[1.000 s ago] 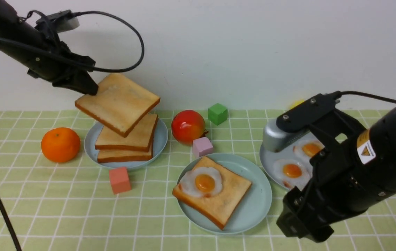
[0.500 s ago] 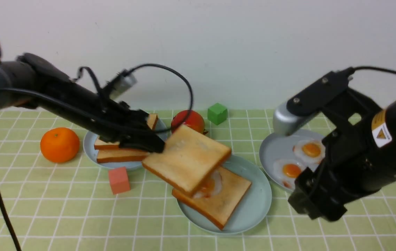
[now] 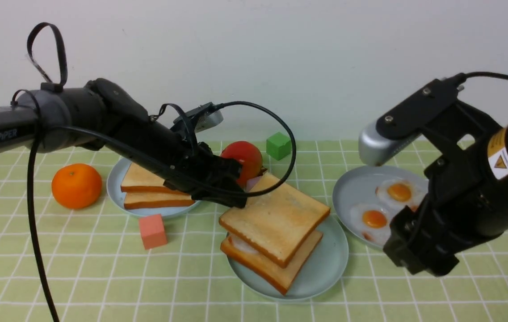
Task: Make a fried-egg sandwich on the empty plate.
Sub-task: Use the left arm to place a slice of bread on the fried egg in the middle
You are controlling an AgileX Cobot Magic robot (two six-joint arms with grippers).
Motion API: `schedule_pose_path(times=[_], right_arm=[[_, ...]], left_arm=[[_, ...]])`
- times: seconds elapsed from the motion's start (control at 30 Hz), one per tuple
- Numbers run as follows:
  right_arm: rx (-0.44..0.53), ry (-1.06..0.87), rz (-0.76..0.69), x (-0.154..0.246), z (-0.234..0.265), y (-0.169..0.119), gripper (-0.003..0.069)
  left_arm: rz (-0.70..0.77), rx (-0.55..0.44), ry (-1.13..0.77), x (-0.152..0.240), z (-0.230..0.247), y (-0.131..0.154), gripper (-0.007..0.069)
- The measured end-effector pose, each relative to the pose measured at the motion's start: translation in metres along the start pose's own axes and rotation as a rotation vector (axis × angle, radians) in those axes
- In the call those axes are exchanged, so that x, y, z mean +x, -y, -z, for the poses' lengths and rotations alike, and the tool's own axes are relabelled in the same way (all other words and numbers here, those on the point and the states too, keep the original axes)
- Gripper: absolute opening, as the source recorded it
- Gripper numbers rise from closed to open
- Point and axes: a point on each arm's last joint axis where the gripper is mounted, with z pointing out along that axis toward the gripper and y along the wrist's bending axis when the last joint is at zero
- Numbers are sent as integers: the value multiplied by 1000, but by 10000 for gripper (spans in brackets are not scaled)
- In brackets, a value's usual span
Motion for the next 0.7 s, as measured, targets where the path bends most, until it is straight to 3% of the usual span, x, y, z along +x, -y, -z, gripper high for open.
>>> schedule_pose_path(times=[0.1, 0.2, 0.23, 0.27, 0.33, 0.53, 0.7], right_arm=[[20, 11, -18, 1, 4, 2, 420], [23, 48, -38, 4, 15, 2, 222], [23, 53, -44, 4, 16, 2, 205], [23, 95, -65, 6, 24, 3, 78], [24, 156, -87, 8, 37, 3, 0], [3, 354, -241, 25, 79, 4, -10], [-16, 396, -334, 60, 85, 2, -10]], left_arm=[[31, -23, -17, 2, 0, -2, 28], [41, -27, -41, 4, 0, -2, 72], [43, -26, -45, 4, 0, -2, 82], [44, -22, -59, 5, 0, -2, 126], [46, -14, -74, 7, 0, -1, 200], [84, 1, -76, 7, 2, -2, 446], [177, 45, -46, 2, 23, 2, 538]])
